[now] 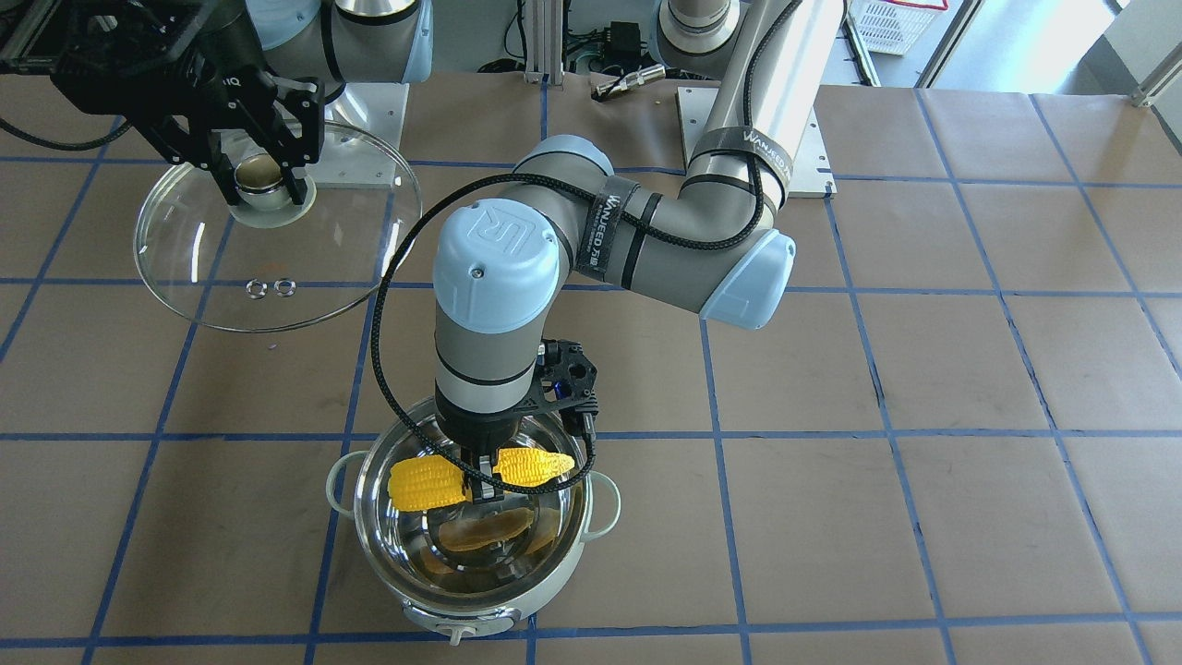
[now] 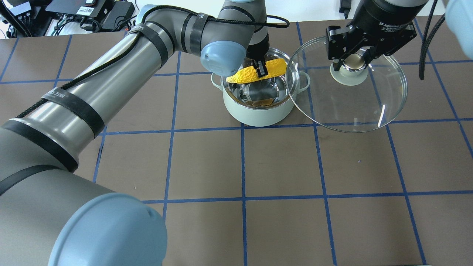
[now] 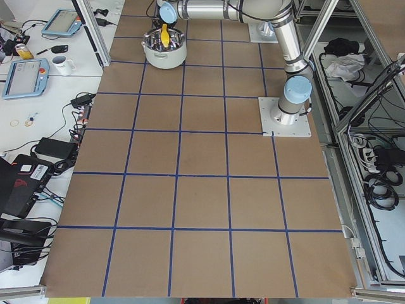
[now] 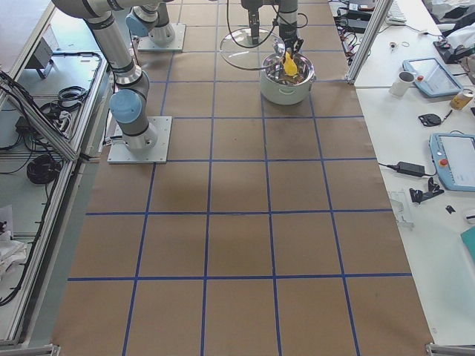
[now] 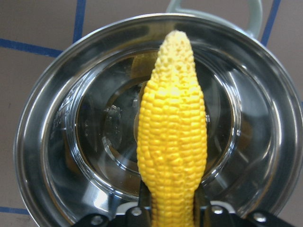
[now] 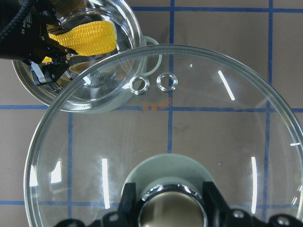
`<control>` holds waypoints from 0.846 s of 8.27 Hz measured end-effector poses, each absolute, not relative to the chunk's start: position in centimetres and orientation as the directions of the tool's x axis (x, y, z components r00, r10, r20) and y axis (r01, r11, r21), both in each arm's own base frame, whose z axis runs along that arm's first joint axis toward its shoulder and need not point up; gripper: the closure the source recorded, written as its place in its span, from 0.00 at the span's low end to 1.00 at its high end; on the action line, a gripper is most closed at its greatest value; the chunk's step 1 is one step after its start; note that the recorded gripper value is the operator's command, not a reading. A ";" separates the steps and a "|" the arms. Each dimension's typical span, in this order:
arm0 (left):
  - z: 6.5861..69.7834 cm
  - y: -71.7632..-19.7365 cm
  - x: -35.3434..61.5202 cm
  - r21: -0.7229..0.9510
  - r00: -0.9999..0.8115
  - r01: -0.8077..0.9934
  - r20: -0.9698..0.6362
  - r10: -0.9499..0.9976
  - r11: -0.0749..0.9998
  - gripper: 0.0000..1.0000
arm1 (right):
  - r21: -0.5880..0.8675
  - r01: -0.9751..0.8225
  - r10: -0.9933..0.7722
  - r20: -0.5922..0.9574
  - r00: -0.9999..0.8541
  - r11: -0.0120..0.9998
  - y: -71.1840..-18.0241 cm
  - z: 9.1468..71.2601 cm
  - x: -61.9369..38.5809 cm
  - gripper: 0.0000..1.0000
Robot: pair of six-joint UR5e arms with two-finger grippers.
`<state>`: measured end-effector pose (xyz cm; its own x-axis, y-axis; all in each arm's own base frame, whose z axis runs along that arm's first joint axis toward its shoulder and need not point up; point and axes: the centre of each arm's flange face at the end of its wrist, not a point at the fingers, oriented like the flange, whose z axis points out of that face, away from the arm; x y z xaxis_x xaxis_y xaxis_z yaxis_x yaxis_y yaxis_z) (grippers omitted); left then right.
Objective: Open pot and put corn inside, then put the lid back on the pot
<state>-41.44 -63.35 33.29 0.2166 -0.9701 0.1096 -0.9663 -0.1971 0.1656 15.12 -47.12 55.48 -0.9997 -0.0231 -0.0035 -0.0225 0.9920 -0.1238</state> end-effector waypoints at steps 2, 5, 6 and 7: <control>31.9 -63.7 -41.6 0.157 0.212 -0.968 0.099 -0.972 -0.195 1.00 | -0.124 -0.023 -0.023 -0.003 -1.000 0.992 -47.1 55.5 15.1 0.78; 30.9 -63.9 -41.7 0.152 0.214 -0.968 0.092 -0.973 -0.198 1.00 | -0.125 -0.024 -0.024 -0.002 -1.000 0.992 -47.1 55.5 15.1 0.79; 30.4 -63.9 -41.7 0.150 0.217 -0.968 0.087 -0.972 -0.203 0.84 | -0.125 -0.024 -0.024 -0.001 -1.000 0.992 -47.1 55.5 15.1 0.79; 30.0 -64.0 -41.7 0.147 0.219 -0.968 0.083 -0.972 -0.205 0.71 | -0.124 -0.024 -0.024 0.001 -1.000 0.992 -47.1 55.5 15.1 0.81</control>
<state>-41.72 -64.02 30.01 0.2191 -0.9722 0.0832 -0.9676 -0.2055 0.1469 15.07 -47.12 55.48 -0.9997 -0.0241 0.0013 -0.0241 0.9920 -0.1239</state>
